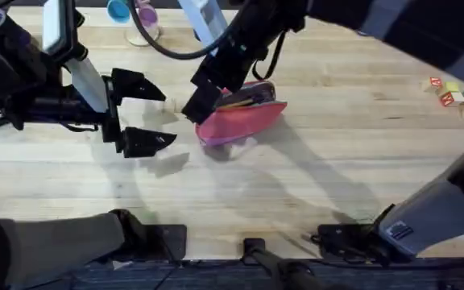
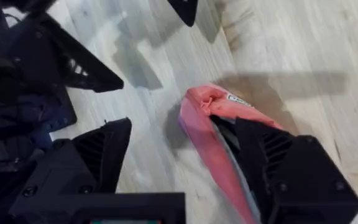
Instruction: Unzip the bag, pick up the pens from the table one at a time and place them inside, then zip the bag closed.
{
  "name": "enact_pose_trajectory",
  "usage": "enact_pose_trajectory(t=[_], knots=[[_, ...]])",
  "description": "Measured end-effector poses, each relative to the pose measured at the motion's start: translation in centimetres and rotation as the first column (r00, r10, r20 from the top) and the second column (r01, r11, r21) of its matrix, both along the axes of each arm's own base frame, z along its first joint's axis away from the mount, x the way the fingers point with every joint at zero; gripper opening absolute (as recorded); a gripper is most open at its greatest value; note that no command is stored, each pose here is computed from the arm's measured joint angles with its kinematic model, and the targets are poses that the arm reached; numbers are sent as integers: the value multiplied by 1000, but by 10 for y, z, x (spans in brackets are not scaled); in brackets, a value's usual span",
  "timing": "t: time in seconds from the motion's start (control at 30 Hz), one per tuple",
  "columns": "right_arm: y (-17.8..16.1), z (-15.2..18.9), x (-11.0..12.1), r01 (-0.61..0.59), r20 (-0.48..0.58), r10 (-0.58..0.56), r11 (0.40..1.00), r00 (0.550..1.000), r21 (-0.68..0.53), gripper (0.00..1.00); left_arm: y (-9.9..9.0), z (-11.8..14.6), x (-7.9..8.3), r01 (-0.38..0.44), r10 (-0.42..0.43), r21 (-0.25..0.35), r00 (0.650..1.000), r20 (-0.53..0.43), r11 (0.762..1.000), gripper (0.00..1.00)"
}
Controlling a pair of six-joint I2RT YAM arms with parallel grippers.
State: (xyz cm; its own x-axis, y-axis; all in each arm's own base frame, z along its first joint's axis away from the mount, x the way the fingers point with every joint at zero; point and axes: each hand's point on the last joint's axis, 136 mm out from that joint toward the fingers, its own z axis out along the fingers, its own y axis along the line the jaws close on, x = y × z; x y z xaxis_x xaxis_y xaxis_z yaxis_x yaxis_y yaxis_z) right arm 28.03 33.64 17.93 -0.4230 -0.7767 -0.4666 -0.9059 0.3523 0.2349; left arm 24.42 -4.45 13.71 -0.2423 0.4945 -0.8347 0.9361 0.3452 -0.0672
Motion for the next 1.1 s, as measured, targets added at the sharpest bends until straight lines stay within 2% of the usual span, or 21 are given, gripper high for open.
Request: enact_pose_trajectory(t=[0.27,0.57,1.0,1.1], knots=[[2,-14,3,0,-21,0,1000,1000,-18,996,0,0,0,0,0,0,1000,0,1000,995],[14,-40,16,0,-26,0,1000,1000,-22,996,0,0,0,0,0,0,1000,0,1000,995],[16,-64,18,-2,-62,-2,999,998,-54,996,0,0,0,0,0,0,1000,0,1000,995],[16,-64,18,-2,-61,-2,999,998,-54,948,0,0,0,0,0,0,1000,0,1000,995]])
